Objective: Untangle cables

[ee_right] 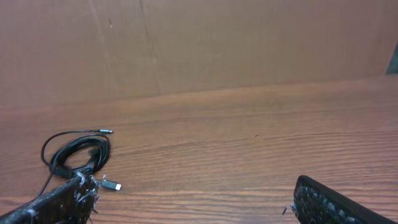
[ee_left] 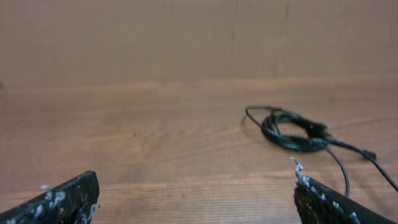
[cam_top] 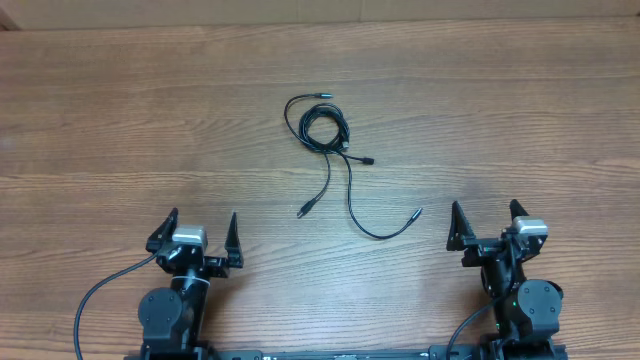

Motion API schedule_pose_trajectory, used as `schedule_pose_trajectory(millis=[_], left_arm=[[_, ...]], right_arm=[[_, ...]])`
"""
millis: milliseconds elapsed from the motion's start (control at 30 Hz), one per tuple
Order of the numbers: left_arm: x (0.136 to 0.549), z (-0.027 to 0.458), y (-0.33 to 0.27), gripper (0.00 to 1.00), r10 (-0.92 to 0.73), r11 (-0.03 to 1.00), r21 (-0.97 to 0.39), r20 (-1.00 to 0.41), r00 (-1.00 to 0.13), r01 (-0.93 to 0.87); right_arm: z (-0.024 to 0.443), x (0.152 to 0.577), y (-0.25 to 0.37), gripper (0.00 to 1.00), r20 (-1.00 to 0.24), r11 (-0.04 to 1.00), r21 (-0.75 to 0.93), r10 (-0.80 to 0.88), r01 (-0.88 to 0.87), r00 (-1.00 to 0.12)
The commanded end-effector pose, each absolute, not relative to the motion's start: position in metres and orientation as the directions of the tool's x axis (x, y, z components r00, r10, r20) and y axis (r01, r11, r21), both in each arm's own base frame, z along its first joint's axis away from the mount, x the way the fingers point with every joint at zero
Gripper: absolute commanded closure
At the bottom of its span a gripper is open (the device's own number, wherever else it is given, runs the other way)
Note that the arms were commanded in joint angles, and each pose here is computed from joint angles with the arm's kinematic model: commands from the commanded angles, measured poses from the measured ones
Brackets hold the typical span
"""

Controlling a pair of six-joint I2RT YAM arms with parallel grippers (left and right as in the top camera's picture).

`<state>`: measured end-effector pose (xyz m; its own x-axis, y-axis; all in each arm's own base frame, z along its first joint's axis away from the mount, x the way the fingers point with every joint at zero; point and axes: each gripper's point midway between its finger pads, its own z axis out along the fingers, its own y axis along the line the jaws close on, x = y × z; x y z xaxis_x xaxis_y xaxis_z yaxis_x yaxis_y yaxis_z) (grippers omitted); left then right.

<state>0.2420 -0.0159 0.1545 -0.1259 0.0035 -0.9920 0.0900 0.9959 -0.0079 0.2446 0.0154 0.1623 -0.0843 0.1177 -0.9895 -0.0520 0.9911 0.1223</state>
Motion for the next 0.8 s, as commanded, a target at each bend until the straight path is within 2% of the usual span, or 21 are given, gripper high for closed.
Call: schedule_pose_trajectory(millis=[0,167,467,633,767], left_arm=[[0.237,0.166,-0.012,0.00,-0.008,0.998,-0.017,-0.991,-0.133,0.066],[0.233,0.174,-0.008,0.00,-0.009,0.999,-0.018,-0.982,-0.187,0.045],[0.243,0.188,-0.009,0.01,-0.095,0.994,-0.107,-0.947,-0.306,0.023],[0.254,0.198,-0.014,0.00,-0.105,0.991,-0.130,-0.903,-0.417,0.034],[0.263,0.210,-0.018,0.00,-0.105,0.989,-0.145,-0.837,-0.536,0.033]], right_arm=[[0.189,0.242,0.010,0.00,-0.991,0.991,0.133,0.133,-0.028,-0.031],[0.191,0.242,0.010,0.00,-0.986,0.989,0.150,0.148,-0.020,-0.082],[0.203,0.250,0.011,0.00,-0.964,0.990,0.144,0.139,-0.003,-0.226],[0.216,0.260,0.017,0.00,-0.937,0.989,0.147,0.133,-0.018,-0.323],[0.219,0.271,0.021,0.00,-0.883,0.989,0.148,0.125,-0.014,-0.453]])
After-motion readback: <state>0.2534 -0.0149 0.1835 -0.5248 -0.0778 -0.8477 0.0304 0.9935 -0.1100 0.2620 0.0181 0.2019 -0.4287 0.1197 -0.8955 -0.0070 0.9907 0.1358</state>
